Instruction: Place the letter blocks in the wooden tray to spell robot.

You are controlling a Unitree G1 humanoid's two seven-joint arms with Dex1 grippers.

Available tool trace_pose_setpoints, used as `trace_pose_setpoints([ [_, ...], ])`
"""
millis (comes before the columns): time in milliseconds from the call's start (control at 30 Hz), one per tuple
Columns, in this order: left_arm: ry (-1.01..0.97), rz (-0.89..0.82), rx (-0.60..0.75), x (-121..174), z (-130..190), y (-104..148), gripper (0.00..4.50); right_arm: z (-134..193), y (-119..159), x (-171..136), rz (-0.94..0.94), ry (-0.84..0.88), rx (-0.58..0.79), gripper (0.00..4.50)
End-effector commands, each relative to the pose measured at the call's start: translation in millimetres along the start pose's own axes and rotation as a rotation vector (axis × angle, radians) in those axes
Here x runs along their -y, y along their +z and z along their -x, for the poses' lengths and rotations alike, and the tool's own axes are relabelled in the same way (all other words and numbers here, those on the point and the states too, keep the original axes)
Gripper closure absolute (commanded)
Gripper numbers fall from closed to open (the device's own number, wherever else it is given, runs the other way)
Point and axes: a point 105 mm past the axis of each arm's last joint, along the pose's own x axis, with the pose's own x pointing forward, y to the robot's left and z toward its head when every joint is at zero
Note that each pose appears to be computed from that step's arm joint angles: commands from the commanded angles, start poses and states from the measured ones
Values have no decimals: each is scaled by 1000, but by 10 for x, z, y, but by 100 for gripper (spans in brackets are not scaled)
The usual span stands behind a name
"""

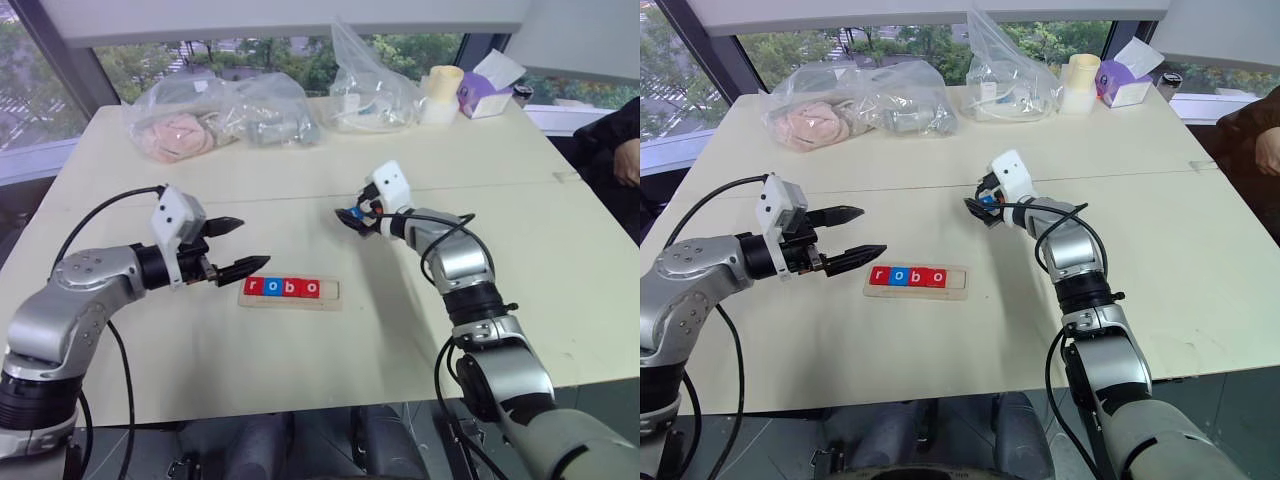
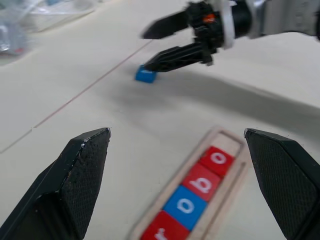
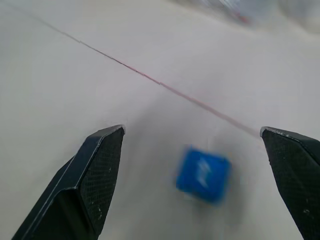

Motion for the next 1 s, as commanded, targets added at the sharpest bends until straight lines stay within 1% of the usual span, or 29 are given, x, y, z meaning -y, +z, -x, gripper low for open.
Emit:
trace_pose_setpoints([
  [33, 15, -53, 33, -39, -29, 109, 0, -79, 66, -63, -57, -13, 17, 11],
  [133, 17, -56, 31, -49, -68, 87, 0, -185, -35, -144, -73, -23, -21, 11],
  [233, 4, -60, 16, -15, -90, 37, 0, -277, -142, -159, -84, -70, -56, 11],
  [267, 4, -61, 14, -10, -92, 29, 0, -287, -154, -152, -85, -81, -58, 33],
  [333, 9, -63, 12, -11, -85, 24, 0, -289, -118, -156, -71, -86, -45, 96],
  [467, 15, -61, 3, -4, -64, -12, 0, -273, -46, -198, -43, -85, -28, 307],
  [500, 14, -61, 2, 3, -67, -20, 0, -268, -48, -197, -41, -89, -31, 333],
  [567, 7, -62, 2, 31, -81, -24, 0, -255, -14, -191, -28, -98, -25, 332],
  [633, -13, -66, 2, 90, -105, -19, 0, -203, 110, -139, -22, -129, 10, 332],
  [700, -55, -82, -3, 214, -138, -22, 0, -20, 267, 40, -64, -223, 65, 332],
  [733, -81, -89, -6, 287, -151, -27, 0, 94, 296, 121, -101, -270, 78, 332],
  [800, -126, -98, -10, 422, -174, -32, 0, 325, 206, 173, -247, -326, 50, 332],
  [867, -134, -93, 1, 467, -201, -17, 0, 518, 74, 134, -358, -348, 0, 332],
  [1000, -133, -86, 23, 462, -267, 25, 0, 833, -73, -29, -400, -355, -71, 332],
])
